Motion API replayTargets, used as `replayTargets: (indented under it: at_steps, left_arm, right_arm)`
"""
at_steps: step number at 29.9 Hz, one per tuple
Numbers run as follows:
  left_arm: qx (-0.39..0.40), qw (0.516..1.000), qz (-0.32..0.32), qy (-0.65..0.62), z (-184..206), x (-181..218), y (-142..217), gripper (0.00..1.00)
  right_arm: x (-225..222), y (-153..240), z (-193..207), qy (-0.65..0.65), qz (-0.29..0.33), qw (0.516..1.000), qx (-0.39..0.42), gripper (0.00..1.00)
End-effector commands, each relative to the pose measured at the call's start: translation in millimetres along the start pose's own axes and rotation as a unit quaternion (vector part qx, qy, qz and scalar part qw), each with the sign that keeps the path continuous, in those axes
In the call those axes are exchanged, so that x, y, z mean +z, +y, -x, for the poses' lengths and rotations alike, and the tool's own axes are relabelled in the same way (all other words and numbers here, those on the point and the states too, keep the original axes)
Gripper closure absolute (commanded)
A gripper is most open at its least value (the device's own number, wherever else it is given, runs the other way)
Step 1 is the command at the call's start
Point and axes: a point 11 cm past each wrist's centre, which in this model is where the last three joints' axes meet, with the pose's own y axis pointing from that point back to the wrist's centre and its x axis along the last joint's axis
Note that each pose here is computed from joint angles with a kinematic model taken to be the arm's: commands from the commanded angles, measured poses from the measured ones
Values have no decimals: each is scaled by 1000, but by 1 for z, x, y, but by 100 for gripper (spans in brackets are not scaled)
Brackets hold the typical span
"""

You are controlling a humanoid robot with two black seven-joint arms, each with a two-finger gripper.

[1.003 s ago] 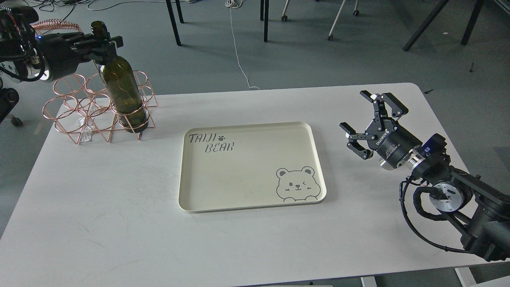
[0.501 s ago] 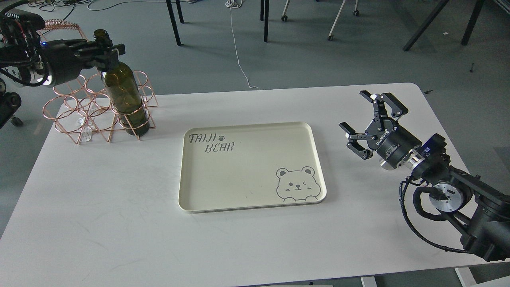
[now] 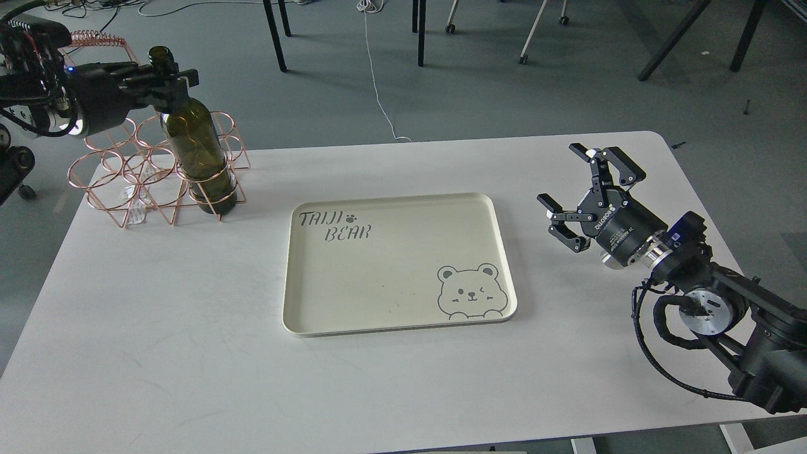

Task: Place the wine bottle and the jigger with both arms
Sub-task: 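Adjust the bottle seated in the rack with the left gripper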

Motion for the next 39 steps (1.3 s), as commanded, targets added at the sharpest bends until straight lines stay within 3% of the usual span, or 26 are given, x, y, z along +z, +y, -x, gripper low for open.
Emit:
replayTargets:
  at_steps: [1,4,7,10,11,13,15,22,29,33,37,39]
  left_arm:
    - [2,1000,1,0,-1,0,0,2]
    - [0,1000,2,-1,0,1,-1,8]
    - [1,1000,0,-5,0,1,-1,34]
    - [0,1000,0,-6,1,0,-1,50]
    - [0,1000,0,-6,1,0,-1,58]
    - [2,1000,-1,-8,1,0,-1,91]
    - [8,1000,-1,-10,4,-1,-1,96]
    - [9,1000,-2,-11,7,-1,-1,100]
    - [16,1000,-2,-13,8,-2,0,99]
    - [16,1000,-2,-11,9,-2,-1,85]
    - [14,1000,-10,-8,12,-7,1,52]
    - [16,1000,-12,-8,12,-9,1,20]
  right_arm:
    - [0,0,0,0,0,1000,0,1]
    - [0,0,0,0,0,1000,0,1]
    - [0,0,0,-1,0,1000,-1,1]
    - [0,0,0,-1,0,1000,-1,1]
    - [0,0,0,-1,0,1000,-1,1]
    - [0,0,0,-1,0,1000,-1,1]
    - [0,0,0,-1,0,1000,-1,1]
    - [0,0,0,0,0,1000,0,1]
    - [0,0,0,0,1,1000,0,1]
    - [0,0,0,0,1,1000,0,1]
    - [0,0,0,0,1,1000,0,1]
    - [0,0,0,0,1,1000,0,1]
